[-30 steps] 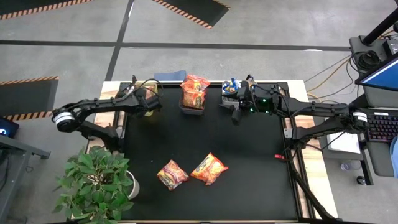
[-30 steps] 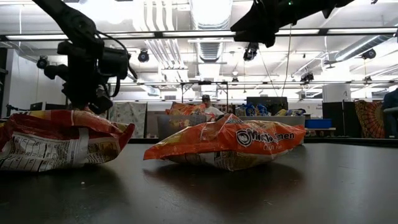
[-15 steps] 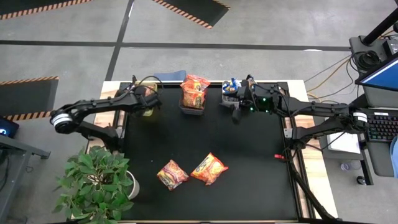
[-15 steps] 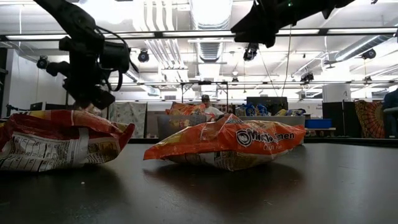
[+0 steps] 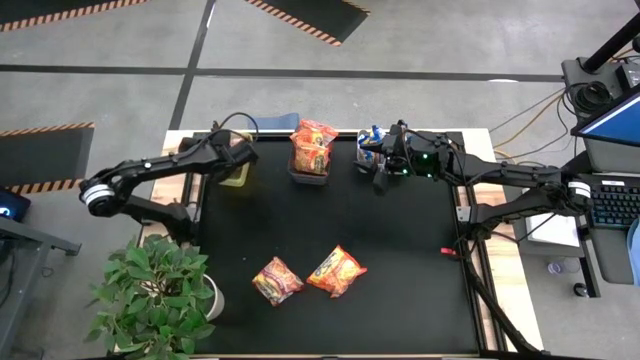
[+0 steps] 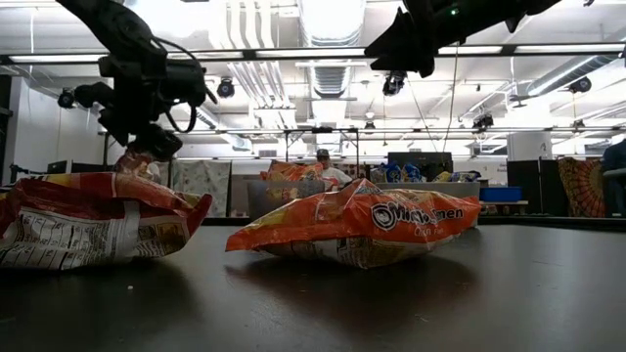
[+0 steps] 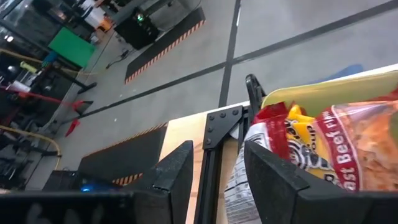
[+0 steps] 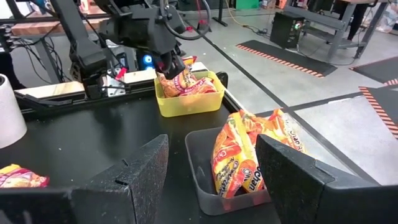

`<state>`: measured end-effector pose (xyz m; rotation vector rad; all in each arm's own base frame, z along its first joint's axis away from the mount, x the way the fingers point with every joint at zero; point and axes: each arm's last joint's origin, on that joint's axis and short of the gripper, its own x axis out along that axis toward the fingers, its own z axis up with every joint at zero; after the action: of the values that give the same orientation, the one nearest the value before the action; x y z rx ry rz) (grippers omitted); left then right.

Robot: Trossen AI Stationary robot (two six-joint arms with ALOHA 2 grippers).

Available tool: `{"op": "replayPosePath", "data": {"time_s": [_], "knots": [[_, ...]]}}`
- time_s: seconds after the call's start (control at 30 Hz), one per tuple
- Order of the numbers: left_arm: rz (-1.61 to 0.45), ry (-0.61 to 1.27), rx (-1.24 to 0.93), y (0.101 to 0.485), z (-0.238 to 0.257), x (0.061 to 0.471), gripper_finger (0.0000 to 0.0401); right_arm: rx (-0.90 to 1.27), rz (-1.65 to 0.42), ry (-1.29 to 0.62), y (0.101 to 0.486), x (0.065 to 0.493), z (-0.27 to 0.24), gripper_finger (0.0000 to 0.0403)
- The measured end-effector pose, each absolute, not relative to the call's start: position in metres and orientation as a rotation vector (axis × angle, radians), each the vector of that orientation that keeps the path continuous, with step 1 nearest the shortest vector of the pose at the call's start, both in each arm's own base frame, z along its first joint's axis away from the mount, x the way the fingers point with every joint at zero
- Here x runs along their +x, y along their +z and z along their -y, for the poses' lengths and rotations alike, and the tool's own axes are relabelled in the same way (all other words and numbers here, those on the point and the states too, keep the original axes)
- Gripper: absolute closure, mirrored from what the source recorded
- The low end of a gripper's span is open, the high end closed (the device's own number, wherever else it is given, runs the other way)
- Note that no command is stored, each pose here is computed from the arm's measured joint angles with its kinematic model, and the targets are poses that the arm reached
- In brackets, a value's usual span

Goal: Sort Maruchan noodles
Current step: Put the red noodle pack into the white bin

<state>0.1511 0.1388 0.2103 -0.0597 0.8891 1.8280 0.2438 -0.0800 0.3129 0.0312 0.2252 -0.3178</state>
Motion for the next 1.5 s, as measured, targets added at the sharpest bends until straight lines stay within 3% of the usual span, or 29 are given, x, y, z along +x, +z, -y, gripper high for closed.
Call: {"op": "replayPosePath", "data": {"time_s": [0.67,1.5], "knots": [[-1.095,1.813,-0.112,0.163,-0.163,0.163,0.0359,0.029,-0.226,-0.317,0.313,0.244,0.08,0.0172],[-1.127,1.618,-0.234,0.192,-0.162,0.162,0.0356,0.023,-0.226,-0.317,0.313,0.244,0.08,0.0172]]}}
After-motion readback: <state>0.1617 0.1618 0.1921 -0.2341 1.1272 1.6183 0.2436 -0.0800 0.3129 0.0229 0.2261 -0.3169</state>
